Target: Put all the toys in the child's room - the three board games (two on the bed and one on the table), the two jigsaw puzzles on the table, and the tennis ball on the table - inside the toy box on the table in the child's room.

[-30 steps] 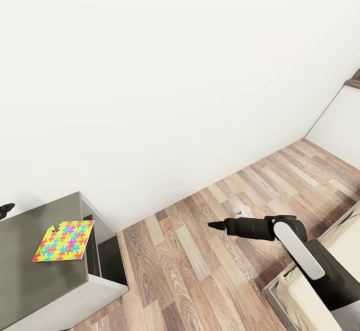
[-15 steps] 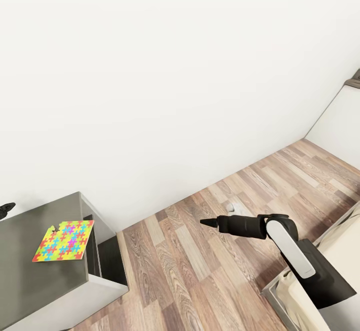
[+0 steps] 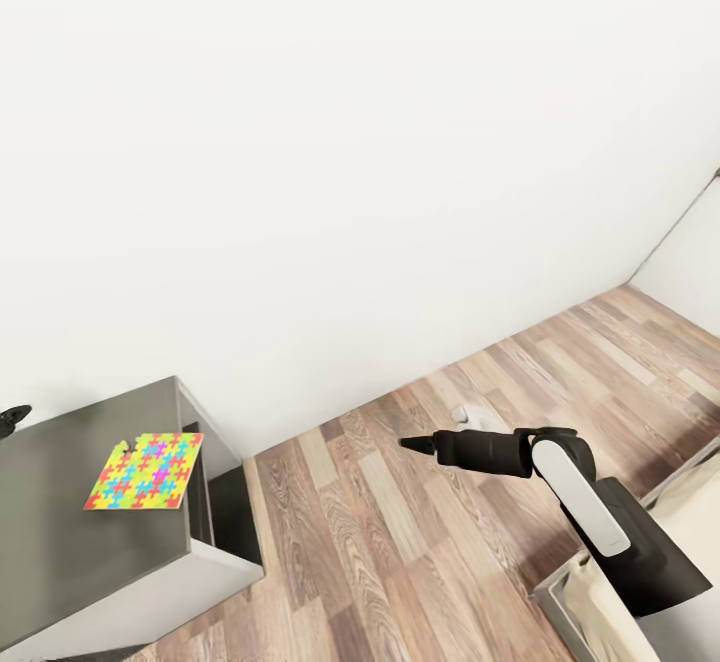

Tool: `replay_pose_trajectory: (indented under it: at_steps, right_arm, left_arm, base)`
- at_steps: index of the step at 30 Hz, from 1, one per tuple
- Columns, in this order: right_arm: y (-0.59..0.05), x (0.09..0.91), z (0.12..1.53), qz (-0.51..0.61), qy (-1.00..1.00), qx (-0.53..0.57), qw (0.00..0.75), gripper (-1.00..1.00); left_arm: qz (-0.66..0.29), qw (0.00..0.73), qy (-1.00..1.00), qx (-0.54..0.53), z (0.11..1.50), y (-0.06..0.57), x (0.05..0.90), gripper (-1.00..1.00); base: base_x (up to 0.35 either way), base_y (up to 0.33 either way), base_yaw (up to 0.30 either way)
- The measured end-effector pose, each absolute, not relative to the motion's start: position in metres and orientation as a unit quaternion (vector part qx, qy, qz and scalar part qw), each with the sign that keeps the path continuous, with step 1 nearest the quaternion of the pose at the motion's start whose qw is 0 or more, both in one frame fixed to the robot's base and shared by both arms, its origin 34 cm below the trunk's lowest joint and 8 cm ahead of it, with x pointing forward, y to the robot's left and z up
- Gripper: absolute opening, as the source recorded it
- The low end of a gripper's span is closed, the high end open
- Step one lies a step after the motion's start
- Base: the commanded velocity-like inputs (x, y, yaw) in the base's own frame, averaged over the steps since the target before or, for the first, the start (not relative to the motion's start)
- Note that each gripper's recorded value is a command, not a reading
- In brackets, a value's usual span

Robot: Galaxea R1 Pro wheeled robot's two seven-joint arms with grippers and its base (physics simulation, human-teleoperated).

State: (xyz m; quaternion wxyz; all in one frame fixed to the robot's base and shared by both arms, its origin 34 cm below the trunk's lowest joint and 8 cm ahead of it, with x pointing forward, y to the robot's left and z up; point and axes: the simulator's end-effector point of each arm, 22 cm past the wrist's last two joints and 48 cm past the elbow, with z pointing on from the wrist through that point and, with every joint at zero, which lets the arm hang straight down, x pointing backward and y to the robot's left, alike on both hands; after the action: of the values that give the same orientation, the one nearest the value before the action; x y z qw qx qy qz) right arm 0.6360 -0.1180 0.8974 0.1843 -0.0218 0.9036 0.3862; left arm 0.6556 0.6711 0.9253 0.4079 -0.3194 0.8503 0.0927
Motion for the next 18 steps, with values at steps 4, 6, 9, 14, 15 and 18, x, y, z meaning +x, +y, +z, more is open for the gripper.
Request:
replay_pose_trajectory:
  at_steps: [4, 6, 9, 14, 15, 18]
  right_arm:
    - [-0.1179, 0.6361, 0.8975, 0.386, 0.904, -0.022, 0.185, 1.0]
    - [-0.1179, 0.6362, 0.8975, 0.386, 0.904, -0.022, 0.185, 1.0]
    - [-0.1181, 0.6364, 0.8975, 0.386, 0.904, -0.022, 0.185, 1.0]
    - [-0.1181, 0.6365, 0.8974, 0.385, 0.904, -0.022, 0.185, 1.0]
    - [-0.1181, 0.6365, 0.8975, 0.385, 0.904, -0.022, 0.185, 1.0]
    - [-0.1182, 0.6366, 0.8974, 0.385, 0.904, -0.022, 0.185, 1.0]
  left_arm:
    - [0.092, 0.408, 0.85, -0.319, 0.9254, 0.671, 0.6557, 1.0]
    - [0.093, 0.408, 0.85, -0.319, 0.9255, 0.6711, 0.6557, 1.0]
    - [0.092, 0.408, 0.85, -0.32, 0.9253, 0.6709, 0.6557, 1.0]
    - [0.092, 0.408, 0.85, -0.32, 0.9247, 0.6703, 0.6558, 1.0]
    - [0.092, 0.408, 0.85, -0.32, 0.9247, 0.6703, 0.6558, 1.0]
    - [0.09, 0.407, 0.851, -0.32, 0.9236, 0.6689, 0.656, 1.0]
  base:
    - [0.0, 0.0, 0.237]
    - [0.0, 0.0, 0.248]
    - [0.0, 0.0, 0.256]
    - [0.0, 0.0, 0.265]
    - [0.0, 0.0, 0.27]
    - [0.0, 0.0, 0.271]
